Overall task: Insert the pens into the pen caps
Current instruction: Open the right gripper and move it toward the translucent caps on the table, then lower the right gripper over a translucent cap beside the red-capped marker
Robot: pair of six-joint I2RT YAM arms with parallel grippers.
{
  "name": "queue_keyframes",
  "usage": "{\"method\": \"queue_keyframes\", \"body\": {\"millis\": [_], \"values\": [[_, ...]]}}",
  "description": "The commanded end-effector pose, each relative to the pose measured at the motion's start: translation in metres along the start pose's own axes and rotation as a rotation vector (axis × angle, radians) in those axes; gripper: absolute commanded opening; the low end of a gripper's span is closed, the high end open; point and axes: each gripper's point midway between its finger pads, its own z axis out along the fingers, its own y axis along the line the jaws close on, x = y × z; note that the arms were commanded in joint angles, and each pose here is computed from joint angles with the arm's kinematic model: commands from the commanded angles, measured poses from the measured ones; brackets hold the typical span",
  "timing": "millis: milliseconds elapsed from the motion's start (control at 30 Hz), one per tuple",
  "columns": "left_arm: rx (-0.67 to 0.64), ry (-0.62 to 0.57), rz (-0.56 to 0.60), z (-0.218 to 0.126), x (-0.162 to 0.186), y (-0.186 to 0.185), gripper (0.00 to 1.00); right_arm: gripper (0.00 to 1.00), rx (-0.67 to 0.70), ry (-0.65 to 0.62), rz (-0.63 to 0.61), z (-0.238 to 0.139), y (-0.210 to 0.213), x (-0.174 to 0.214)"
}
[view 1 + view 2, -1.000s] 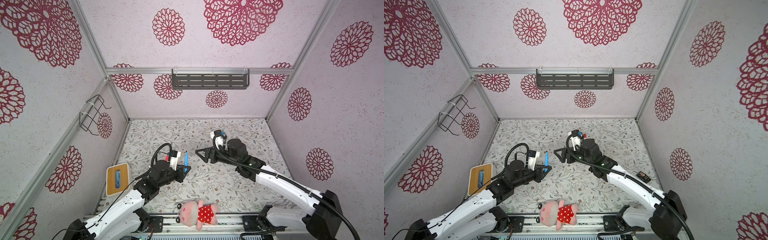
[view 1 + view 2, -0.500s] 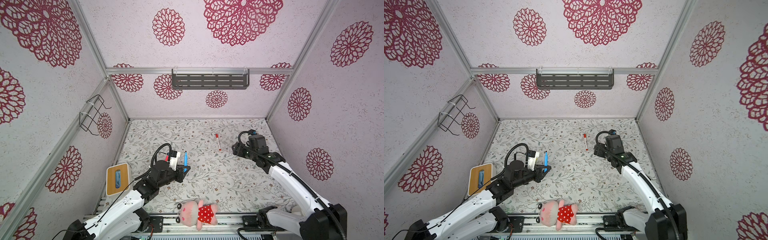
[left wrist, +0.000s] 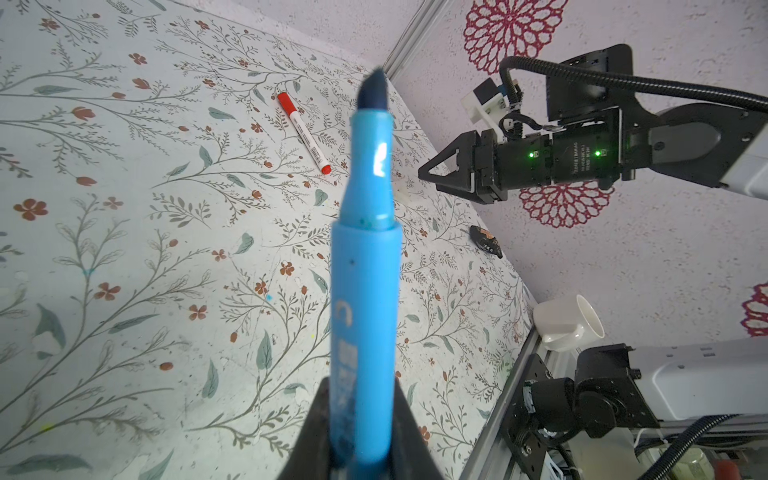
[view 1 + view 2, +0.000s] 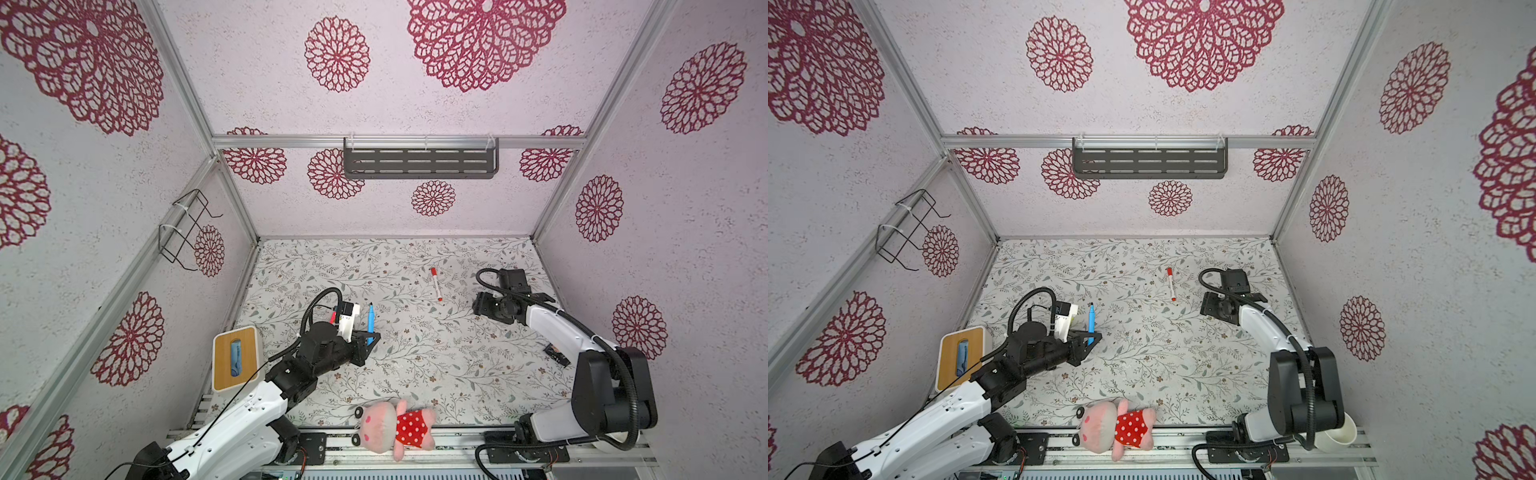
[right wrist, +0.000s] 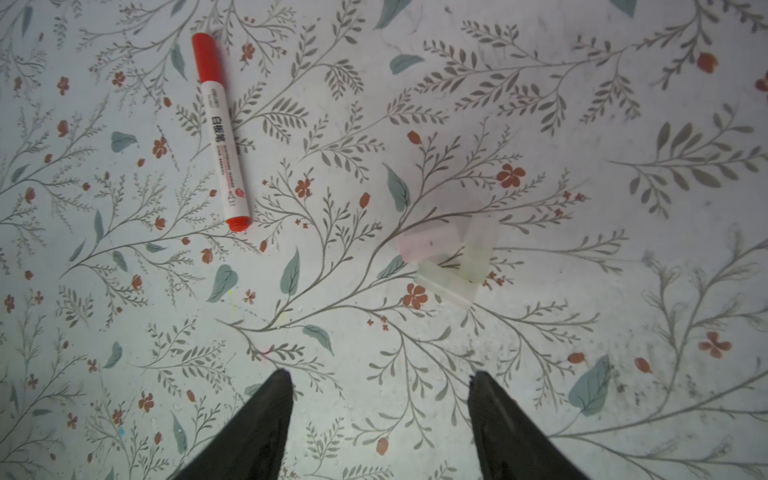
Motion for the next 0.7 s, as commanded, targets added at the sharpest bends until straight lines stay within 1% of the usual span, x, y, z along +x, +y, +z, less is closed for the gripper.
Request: {"method": "queue_keyframes", "body": {"millis": [0,233,467,667], "values": [[-0.016,-0.011,-0.007,-0.003,0.001,0.005,0.0,0.7,-0.026,-0.015,-0.04,0.004,0.004,-0.017],[-0.019,-0.012,-0.009,-0.004,0.003,0.007,0.0,0.69,-0.054,0.024,-0.051,0.026,0.006,-0.019],[-0.033,-0.026,0.0,-0.008,0.003,0.009,0.0,0.68,-0.056,0.042,-0.059,0.034,0.007,-0.023],[-0.036,-0.026,-0.001,-0.007,0.003,0.01,0.0,0.67,-0.05,0.066,-0.061,0.041,0.004,-0.017]]}}
